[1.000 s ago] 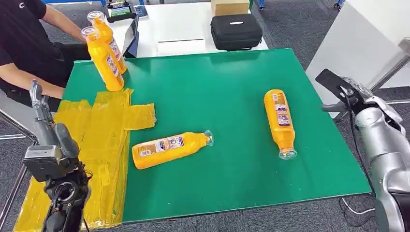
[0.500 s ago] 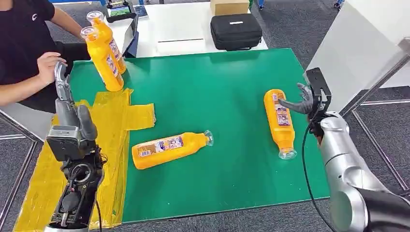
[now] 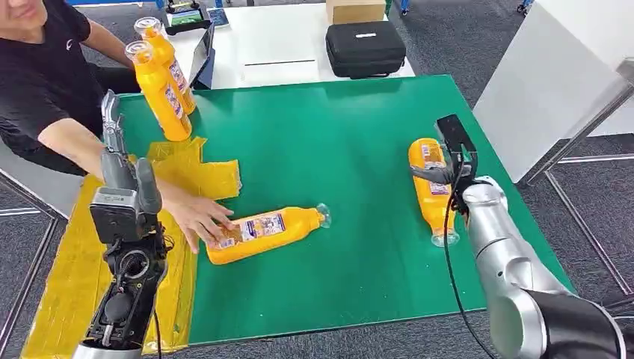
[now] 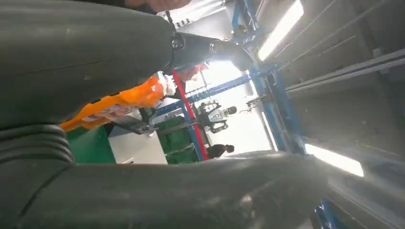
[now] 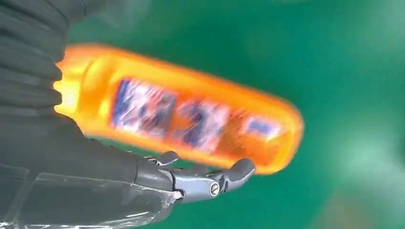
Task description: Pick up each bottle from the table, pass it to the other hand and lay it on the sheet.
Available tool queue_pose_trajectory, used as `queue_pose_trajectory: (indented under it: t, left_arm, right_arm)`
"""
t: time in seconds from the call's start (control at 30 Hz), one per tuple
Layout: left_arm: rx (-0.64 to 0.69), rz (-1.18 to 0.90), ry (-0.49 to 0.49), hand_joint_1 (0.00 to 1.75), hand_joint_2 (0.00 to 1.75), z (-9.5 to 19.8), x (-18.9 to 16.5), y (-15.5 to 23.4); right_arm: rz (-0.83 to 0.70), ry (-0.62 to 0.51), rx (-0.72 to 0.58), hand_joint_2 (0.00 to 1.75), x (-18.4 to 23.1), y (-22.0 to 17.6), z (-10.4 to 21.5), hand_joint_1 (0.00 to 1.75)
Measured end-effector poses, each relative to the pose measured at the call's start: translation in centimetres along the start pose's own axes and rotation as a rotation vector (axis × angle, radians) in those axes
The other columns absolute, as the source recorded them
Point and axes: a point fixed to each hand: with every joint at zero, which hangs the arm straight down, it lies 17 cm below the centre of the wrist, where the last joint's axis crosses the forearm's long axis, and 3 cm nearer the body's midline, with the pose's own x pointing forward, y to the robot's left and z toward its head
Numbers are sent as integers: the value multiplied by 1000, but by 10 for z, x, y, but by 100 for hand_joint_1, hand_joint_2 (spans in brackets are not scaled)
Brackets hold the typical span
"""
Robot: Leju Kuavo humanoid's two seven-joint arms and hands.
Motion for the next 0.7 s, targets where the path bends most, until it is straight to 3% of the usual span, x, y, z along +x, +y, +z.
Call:
queue_pose_trajectory:
  t: [0.17,0.33,0.53,0.7]
  left_arm:
    - [-6,-8,6,0,0,3,1,0]
    - [8,-18,12,0,0,5,1,6]
    - [15,-22,20,0,0,9,0,11]
    - [15,-18,20,0,0,9,2,11]
  right_arm:
    - [172,35,-100,175,0,-10,1,0]
    - [263,-27,-152,175,29,-10,6,0]
    - [285,-93,-176,175,62,-9,13,0]
    - [291,-99,-150,175,66,-3,15,0]
